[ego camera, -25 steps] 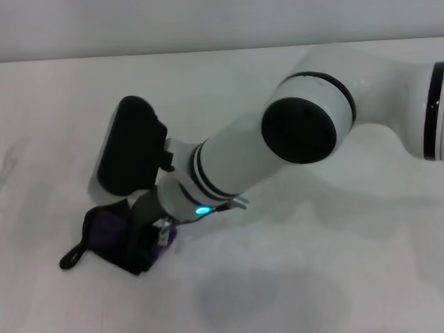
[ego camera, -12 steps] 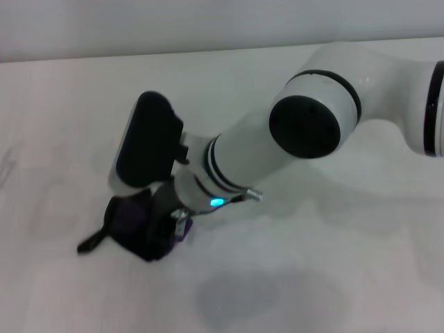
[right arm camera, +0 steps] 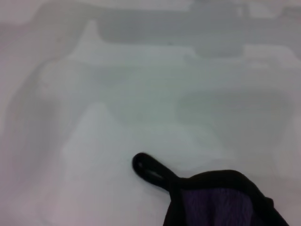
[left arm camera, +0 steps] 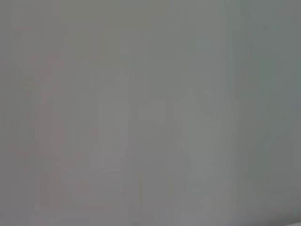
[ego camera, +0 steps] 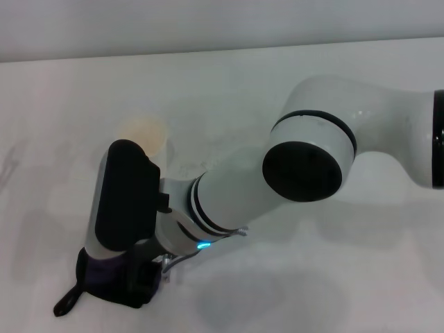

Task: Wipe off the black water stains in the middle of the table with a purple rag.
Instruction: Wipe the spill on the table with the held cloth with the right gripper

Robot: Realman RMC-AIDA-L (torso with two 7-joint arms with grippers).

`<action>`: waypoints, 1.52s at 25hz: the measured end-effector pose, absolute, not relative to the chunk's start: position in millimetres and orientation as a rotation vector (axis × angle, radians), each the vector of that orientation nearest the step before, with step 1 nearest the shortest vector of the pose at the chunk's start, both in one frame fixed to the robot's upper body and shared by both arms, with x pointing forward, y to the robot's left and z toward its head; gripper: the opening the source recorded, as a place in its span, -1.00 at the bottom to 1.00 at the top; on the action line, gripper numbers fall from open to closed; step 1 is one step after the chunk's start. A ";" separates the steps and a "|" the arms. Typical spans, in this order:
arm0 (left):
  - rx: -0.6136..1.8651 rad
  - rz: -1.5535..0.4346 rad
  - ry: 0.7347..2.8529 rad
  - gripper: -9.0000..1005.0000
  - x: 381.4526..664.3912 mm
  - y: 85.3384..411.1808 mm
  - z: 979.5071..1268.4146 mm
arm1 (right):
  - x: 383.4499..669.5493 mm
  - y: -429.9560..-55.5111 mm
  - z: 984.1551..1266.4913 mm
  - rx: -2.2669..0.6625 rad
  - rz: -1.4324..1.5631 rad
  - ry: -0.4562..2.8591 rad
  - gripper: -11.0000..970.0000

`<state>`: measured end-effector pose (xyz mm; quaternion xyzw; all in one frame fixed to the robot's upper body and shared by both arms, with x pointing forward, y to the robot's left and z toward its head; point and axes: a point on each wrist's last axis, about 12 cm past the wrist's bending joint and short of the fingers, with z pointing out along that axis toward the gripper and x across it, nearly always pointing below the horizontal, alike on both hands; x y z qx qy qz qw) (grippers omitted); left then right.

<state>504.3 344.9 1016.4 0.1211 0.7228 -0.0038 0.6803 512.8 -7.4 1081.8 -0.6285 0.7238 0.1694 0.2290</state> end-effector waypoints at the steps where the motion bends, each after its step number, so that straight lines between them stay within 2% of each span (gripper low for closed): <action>1: 0.271 -0.009 1.624 0.77 503.8 344.9 1016.0 | 514.3 -8.3 1081.4 -1.726 0.460 1.994 -0.75; 15: 0.252 0.006 1.642 0.77 494.0 350.6 1011.4 | 565.2 -38.5 1089.8 -1.569 0.250 2.134 -0.71; 18: 0.252 0.007 1.642 0.77 494.1 351.4 1011.7 | 565.7 -43.1 1091.9 -1.577 0.230 2.169 -0.70; 24: 0.255 0.006 1.636 0.77 496.9 351.0 1013.4 | 548.5 -41.3 1100.4 -1.679 0.245 2.242 -0.69; 32: 0.261 0.011 1.626 0.77 502.0 351.6 1016.9 | 538.0 -47.7 1121.7 -1.706 0.321 2.263 -0.66; 38: 0.266 0.009 1.622 0.77 504.4 350.3 1018.1 | 553.9 -73.7 1129.3 -1.616 0.224 2.348 -0.65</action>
